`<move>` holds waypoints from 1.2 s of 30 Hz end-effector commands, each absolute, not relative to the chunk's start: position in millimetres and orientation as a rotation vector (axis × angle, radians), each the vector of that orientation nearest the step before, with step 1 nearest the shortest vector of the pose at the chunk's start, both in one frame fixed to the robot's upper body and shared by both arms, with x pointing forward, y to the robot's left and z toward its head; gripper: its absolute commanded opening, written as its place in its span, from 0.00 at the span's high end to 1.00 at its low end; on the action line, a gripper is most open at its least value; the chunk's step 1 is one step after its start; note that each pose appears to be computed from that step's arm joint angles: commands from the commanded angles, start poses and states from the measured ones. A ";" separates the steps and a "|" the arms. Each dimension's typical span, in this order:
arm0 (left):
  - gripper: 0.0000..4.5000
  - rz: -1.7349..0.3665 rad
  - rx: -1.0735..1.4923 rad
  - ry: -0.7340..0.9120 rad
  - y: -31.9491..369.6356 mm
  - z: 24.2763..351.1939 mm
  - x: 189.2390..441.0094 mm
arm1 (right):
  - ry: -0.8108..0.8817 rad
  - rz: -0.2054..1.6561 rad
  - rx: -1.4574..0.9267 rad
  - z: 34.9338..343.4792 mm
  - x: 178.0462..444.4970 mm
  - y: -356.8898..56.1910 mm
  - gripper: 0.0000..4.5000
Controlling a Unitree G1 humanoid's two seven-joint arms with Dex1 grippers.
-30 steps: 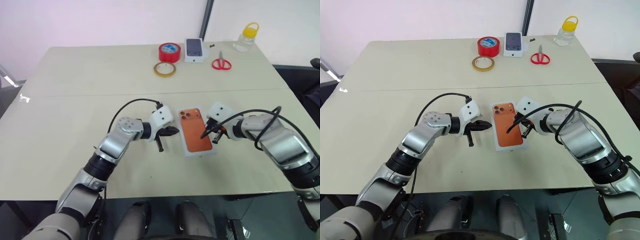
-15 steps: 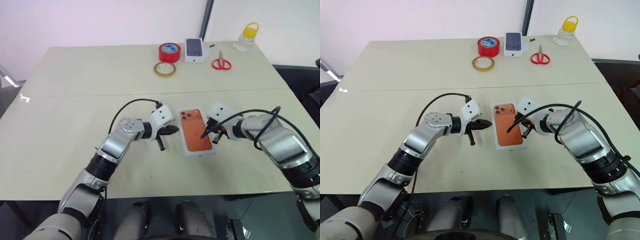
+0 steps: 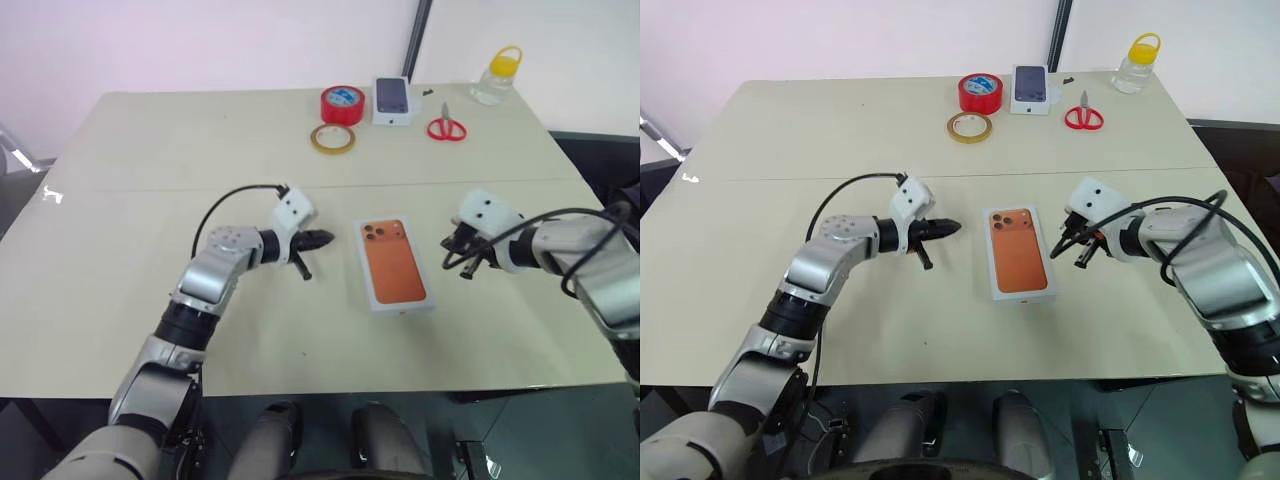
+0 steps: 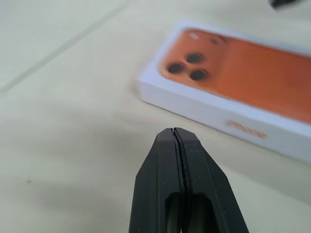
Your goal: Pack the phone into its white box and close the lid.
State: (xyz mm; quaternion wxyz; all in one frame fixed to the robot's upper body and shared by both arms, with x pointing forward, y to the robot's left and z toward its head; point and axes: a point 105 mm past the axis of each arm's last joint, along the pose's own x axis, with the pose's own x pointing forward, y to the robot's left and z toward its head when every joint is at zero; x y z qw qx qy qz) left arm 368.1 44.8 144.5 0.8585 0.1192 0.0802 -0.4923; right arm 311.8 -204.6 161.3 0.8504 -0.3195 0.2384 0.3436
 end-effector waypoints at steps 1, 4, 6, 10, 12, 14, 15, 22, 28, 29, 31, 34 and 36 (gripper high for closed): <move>1.00 -1.061 0.273 0.092 26.6 162.5 372.2 | 0.432 0.854 -0.674 170.9 292.9 -185.5 0.99; 1.00 -1.086 0.338 0.113 1.0 152.7 377.0 | 0.470 0.959 -0.628 151.2 271.9 -167.7 0.99; 1.00 -1.111 0.366 0.164 -8.7 138.9 376.6 | 0.523 0.931 -0.665 134.7 270.7 -171.0 0.99; 1.00 -1.149 0.414 0.242 -21.1 114.0 372.3 | 0.616 0.849 -0.709 110.7 272.9 -183.4 0.99; 1.00 -1.166 0.421 0.256 -24.9 106.9 368.6 | 0.622 0.841 -0.738 107.1 271.9 -186.3 0.99; 1.00 -1.165 0.425 0.247 -24.9 105.0 367.6 | 0.606 0.820 -0.729 110.5 274.6 -187.7 0.99; 1.00 -1.147 0.396 0.222 -23.7 110.9 370.4 | 0.577 0.807 -0.719 115.9 277.9 -186.8 0.99; 1.00 -0.767 0.173 0.000 46.1 183.2 418.6 | 0.238 0.594 -0.586 180.5 323.1 -197.7 0.99; 1.00 -0.443 0.186 -0.008 159.8 185.7 410.6 | 0.166 0.452 -0.436 198.7 354.4 -235.3 0.99; 1.00 -0.388 0.193 0.011 182.8 180.3 402.4 | 0.160 0.459 -0.402 199.3 356.5 -236.8 0.99; 1.00 -0.312 0.187 0.044 211.8 171.8 386.1 | 0.161 0.493 -0.349 198.4 357.0 -239.4 0.99; 1.00 -0.253 0.194 0.077 235.9 162.0 363.1 | 0.183 0.564 -0.331 190.7 351.6 -242.8 0.99; 1.00 -0.216 0.213 0.102 251.1 155.4 345.3 | 0.211 0.613 -0.320 181.6 346.9 -243.5 0.99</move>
